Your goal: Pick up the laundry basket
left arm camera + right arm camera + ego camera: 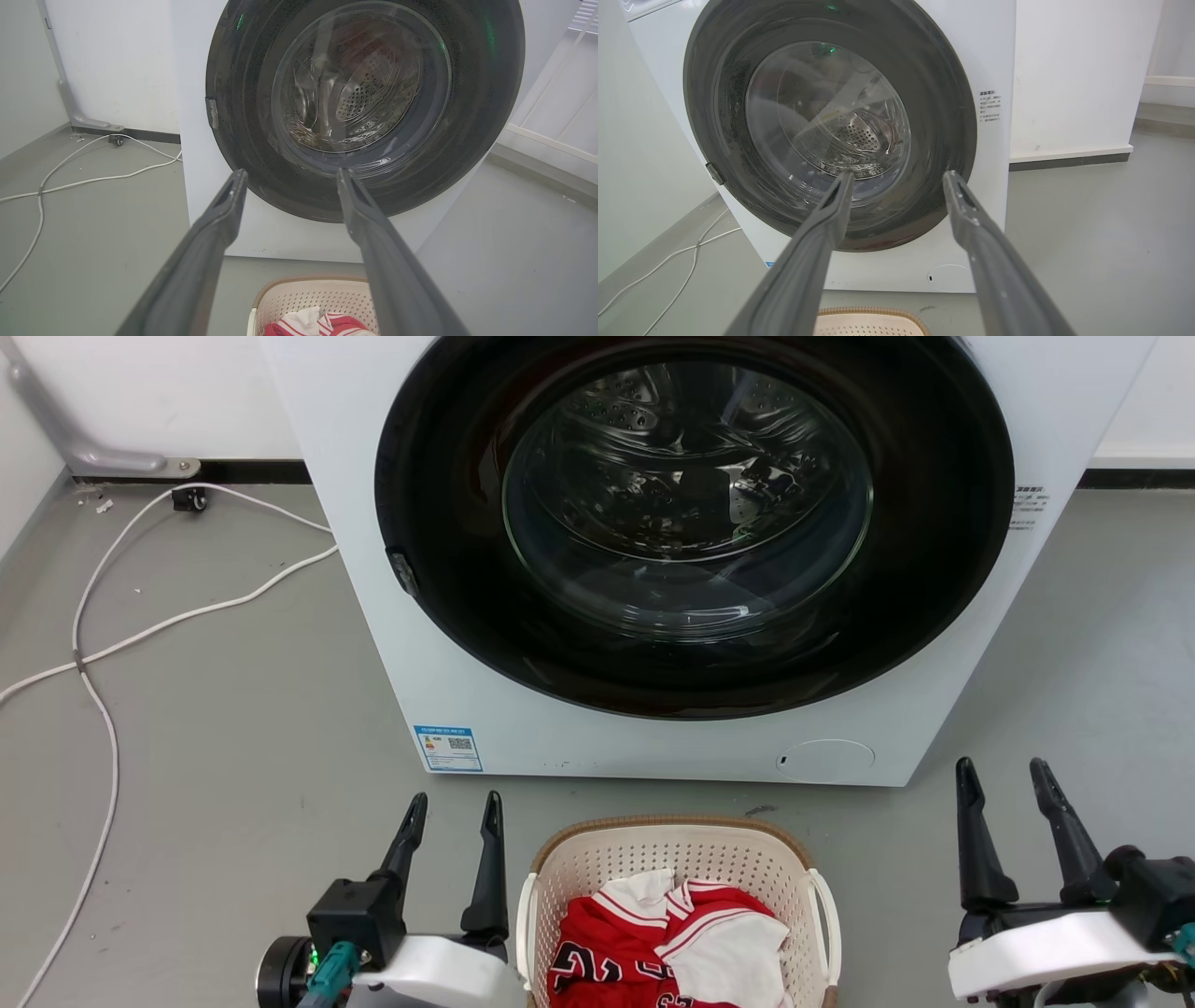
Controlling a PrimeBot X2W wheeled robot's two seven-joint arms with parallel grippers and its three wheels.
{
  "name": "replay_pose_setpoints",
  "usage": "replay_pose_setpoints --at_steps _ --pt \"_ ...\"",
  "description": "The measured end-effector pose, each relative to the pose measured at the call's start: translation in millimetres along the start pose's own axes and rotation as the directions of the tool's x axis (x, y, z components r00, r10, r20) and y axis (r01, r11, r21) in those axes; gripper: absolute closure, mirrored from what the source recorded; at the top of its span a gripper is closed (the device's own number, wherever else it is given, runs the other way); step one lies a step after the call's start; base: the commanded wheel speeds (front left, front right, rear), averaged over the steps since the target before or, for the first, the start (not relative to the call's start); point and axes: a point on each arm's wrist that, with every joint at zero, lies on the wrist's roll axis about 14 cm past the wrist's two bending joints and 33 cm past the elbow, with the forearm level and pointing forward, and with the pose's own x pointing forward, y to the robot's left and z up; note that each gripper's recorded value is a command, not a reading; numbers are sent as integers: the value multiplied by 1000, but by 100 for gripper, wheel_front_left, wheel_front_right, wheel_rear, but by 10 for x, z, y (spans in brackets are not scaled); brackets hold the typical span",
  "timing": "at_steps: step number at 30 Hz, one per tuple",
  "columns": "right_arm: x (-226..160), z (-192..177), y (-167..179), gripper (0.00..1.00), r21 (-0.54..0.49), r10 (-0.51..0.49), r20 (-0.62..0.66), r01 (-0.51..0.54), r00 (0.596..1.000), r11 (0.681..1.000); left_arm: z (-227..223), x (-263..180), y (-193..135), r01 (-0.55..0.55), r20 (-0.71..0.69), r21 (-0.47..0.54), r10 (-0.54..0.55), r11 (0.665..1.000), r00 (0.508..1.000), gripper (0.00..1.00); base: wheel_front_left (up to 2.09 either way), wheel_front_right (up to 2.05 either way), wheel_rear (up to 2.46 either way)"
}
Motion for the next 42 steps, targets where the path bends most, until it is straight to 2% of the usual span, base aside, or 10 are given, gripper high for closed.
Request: replay_pose_setpoints --at_steps 9,14,21,42 --pt "-46 -70 71 0 -84 30 -19 -31 999 996 -68 -40 -18 13 -2 75 -13 997 1000 0 0 0 0" --pt "-84 -150 1 0 -57 5 -37 -7 999 998 -110 -62 -77 43 -6 108 -43 993 999 0 0 0 0" --pt "-167 -346 -68 0 -37 -19 -90 16 996 999 -204 -106 -50 34 -23 110 -32 993 999 0 0 0 0" --pt "-179 -408 0 0 -139 17 -100 -31 995 990 -236 -145 -166 90 -8 227 -91 970 996 0 0 0 0"
